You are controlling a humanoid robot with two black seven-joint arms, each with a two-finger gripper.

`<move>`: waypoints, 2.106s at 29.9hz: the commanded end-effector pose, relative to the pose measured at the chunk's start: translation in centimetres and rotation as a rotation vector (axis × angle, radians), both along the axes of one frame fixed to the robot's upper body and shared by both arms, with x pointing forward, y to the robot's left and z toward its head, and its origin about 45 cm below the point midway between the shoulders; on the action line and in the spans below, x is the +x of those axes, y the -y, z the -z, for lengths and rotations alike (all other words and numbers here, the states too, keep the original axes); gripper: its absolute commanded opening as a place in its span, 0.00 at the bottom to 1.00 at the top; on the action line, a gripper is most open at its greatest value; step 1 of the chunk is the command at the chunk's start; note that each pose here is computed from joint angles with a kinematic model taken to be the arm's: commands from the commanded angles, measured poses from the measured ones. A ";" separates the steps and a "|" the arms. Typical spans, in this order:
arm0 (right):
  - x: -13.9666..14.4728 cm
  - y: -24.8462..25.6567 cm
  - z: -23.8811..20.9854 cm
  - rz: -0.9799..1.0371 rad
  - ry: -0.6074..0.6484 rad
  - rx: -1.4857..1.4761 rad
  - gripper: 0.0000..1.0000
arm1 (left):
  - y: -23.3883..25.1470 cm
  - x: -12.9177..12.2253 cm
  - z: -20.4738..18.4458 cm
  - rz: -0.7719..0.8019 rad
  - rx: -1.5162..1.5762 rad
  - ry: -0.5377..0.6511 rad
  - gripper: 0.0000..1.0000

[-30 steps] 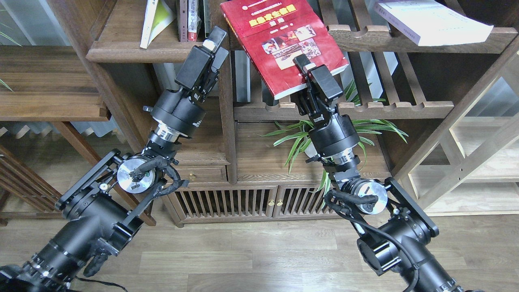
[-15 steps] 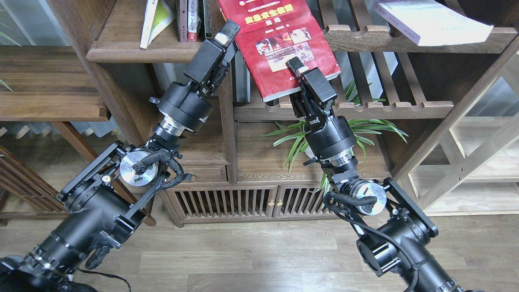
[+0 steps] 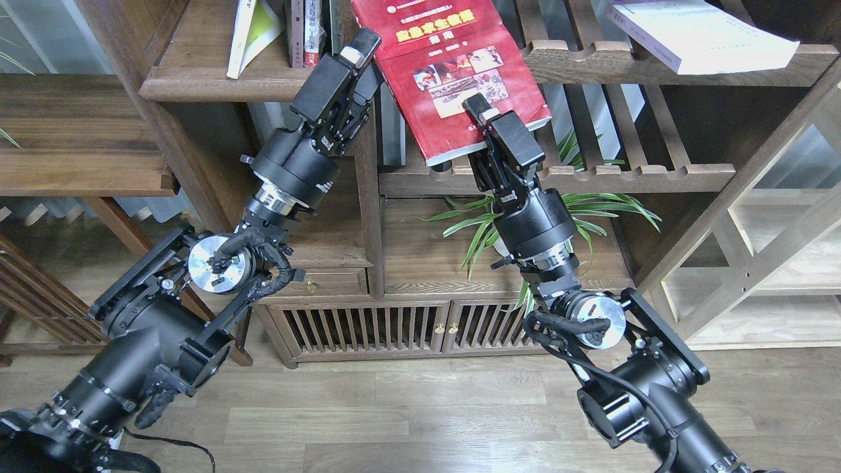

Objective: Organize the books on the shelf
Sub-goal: 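Hold the red book with both grippers and lower it toward the middle shelf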

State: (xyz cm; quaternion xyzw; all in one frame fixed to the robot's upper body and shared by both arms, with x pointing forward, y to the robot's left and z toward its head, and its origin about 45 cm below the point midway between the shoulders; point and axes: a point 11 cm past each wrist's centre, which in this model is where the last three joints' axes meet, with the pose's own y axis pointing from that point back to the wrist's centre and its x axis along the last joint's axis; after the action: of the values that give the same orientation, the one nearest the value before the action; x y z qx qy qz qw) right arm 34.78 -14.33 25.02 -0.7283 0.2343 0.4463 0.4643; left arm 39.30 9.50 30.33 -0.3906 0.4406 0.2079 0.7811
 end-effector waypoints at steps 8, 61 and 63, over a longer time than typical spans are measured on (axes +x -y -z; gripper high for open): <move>-0.2 -0.6 0.1 -0.022 0.002 -0.013 0.05 | 0.7 -0.1 0.3 0.071 0.065 -0.019 0.87; -0.6 -1.4 0.4 -0.056 0.004 -0.040 0.05 | 1.0 1.8 -1.3 0.185 0.125 -0.051 0.53; -0.6 -1.4 0.4 -0.056 0.004 -0.040 0.05 | 1.0 1.7 -1.4 0.188 0.121 -0.047 0.49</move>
State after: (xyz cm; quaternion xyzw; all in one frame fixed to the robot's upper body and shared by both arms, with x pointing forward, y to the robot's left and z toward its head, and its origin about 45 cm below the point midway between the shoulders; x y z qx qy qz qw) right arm 34.13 -12.88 24.60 -0.7447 0.2218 0.4527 0.4373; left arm 41.11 8.45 31.60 -0.2922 0.4804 0.1721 0.8088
